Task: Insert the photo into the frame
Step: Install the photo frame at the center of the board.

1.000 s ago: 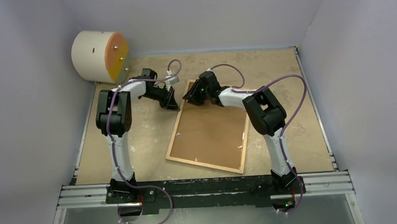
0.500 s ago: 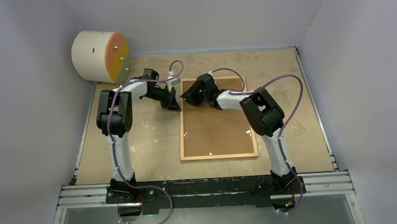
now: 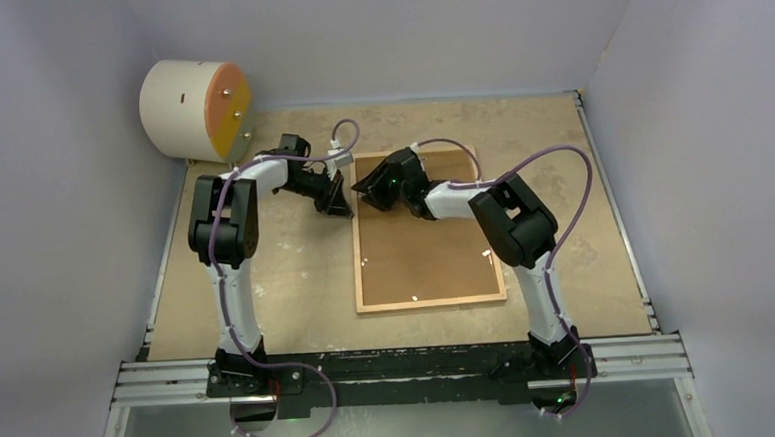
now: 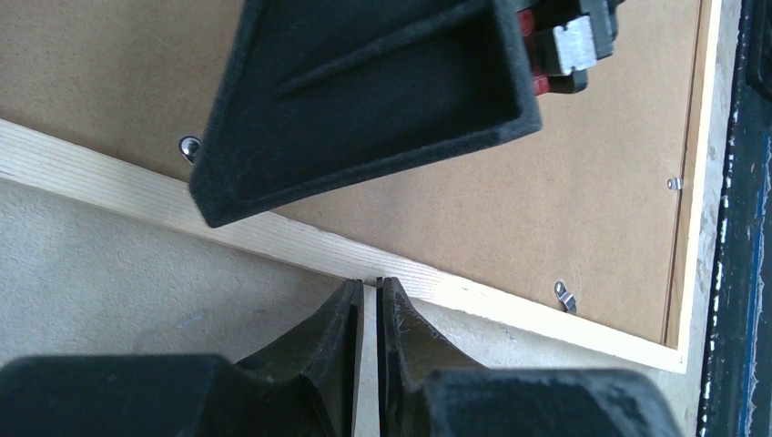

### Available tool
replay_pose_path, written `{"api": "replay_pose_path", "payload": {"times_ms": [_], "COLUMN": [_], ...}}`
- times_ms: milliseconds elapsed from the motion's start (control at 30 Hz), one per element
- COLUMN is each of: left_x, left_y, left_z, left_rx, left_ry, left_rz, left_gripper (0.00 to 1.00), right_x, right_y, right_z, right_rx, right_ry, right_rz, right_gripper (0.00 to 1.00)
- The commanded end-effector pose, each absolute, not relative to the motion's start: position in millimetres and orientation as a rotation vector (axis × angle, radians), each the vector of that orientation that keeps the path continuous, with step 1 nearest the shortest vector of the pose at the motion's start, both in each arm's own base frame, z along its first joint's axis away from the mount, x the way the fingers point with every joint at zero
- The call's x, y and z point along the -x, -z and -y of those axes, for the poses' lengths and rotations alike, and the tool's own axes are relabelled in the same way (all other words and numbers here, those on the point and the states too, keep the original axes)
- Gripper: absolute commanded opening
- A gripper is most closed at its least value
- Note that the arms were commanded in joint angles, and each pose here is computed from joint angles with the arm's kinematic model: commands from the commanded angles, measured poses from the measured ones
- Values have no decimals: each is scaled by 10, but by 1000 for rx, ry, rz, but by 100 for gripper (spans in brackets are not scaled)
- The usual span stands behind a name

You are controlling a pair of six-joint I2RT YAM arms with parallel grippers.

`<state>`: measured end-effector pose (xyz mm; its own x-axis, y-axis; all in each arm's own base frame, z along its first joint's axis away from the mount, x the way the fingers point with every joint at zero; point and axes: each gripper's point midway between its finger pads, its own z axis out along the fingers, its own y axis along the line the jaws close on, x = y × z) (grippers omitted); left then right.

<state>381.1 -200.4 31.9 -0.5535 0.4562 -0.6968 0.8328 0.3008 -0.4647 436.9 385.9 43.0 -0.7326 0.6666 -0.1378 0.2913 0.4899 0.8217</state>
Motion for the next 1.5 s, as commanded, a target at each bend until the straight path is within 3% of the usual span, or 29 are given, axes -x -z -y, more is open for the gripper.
{"api": "replay_pose_path", "payload": {"times_ms": [0,467,1033,1467], "left_x": [-3511,-3531,-3505,-3483], "left_y": [64,54,69,26], "left_z": [1950,1962,2053,2040], "left_rx": [-1250,-1236,-1247,-1260], "left_ry": [1112,1116,1141,1126], "left_rz": [-2272,-2273,-2262,-2254], "left_gripper": [13,13,12,13], "right_x": [-4240,-4481,-4094,-3916], "right_y": [-214,-34,150,96], "right_z": [-3511,-3629,-3893,-3599], "right_rx": [-731,-687,-924,-825], "right_ry": [-927,-908,-1035,-866], "right_rz": [-2383,-2380,-2440,-2494], "right_gripper": [48,45,44,47]}}
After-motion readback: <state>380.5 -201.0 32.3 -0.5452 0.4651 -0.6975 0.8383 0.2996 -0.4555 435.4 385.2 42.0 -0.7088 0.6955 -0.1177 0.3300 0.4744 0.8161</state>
